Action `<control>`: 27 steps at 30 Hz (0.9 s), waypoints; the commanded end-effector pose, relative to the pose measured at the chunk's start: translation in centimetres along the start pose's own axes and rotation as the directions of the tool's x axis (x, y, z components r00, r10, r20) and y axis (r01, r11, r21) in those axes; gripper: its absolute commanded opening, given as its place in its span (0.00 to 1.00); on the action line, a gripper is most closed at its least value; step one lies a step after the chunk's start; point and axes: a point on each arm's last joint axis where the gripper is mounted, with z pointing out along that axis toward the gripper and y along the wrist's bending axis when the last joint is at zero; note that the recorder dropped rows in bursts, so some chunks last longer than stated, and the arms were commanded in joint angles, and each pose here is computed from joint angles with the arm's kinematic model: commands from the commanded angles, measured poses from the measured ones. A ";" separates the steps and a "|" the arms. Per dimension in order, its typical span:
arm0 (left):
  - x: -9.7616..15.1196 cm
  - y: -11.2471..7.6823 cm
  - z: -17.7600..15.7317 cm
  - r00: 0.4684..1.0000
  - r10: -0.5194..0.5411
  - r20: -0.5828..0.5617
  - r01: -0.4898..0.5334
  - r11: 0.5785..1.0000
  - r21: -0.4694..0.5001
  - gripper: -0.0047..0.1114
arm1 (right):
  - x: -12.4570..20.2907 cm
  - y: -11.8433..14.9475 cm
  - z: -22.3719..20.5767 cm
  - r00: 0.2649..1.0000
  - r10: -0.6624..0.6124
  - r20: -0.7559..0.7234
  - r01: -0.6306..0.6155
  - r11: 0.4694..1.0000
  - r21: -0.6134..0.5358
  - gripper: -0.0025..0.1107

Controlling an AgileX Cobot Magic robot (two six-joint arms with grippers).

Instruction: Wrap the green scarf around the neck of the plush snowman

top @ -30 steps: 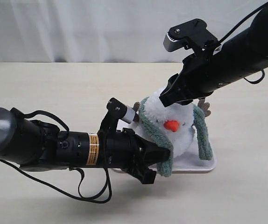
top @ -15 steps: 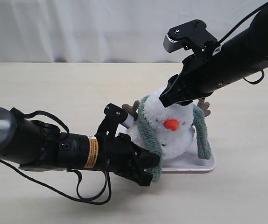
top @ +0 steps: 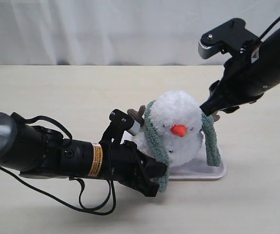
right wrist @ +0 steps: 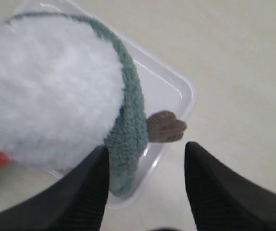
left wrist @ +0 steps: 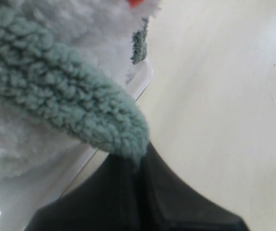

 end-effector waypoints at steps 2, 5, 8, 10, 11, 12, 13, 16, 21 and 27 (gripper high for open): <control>-0.2 -0.1 0.0 1.000 0.001 0.003 -0.001 1.000 0.005 0.04 | 2.5 -1.5 2.2 0.997 -0.003 -0.081 0.005 1.000 0.022 0.50; -0.2 -0.1 0.0 1.000 0.004 0.001 -0.004 1.000 0.006 0.04 | 3.4 -0.7 3.2 0.995 -0.079 -0.066 0.078 0.997 -0.016 0.50; -0.2 -0.1 0.0 1.000 0.007 0.001 -0.007 1.000 0.011 0.04 | 4.1 0.6 4.0 0.977 -0.209 -0.047 0.206 0.976 -0.077 0.50; -0.2 -0.2 0.0 1.000 0.007 0.004 -0.007 1.000 0.015 0.04 | 4.4 1.1 4.7 0.977 -0.206 -0.047 0.202 0.976 -0.085 0.50; -0.2 -0.2 0.0 1.000 0.007 0.004 -0.007 1.000 0.015 0.04 | 4.5 1.0 5.1 0.980 -0.189 -0.055 0.184 0.979 -0.086 0.50; -0.2 -0.2 0.0 1.000 0.007 0.005 -0.007 1.000 0.017 0.04 | 4.5 1.0 5.3 0.983 -0.174 -0.057 0.169 0.982 -0.081 0.50; -0.2 -0.2 0.0 1.000 0.007 0.005 -0.007 1.000 0.017 0.04 | 4.4 1.0 5.6 0.985 -0.164 -0.049 0.160 0.984 -0.077 0.50; -0.3 -0.2 0.0 1.000 0.007 0.011 -0.007 1.000 0.025 0.04 | 4.1 1.0 6.4 0.991 -0.130 -0.023 0.128 0.989 -0.072 0.50; -0.3 -0.3 0.0 1.000 0.003 0.016 -0.004 0.999 0.032 0.04 | 4.6 1.2 8.3 0.991 -0.101 -0.085 0.094 0.992 -0.089 0.42; -0.3 -0.3 0.0 1.000 0.001 0.017 -0.002 1.000 0.031 0.04 | 4.9 1.4 8.1 0.988 -0.103 -0.111 0.091 0.990 -0.106 0.06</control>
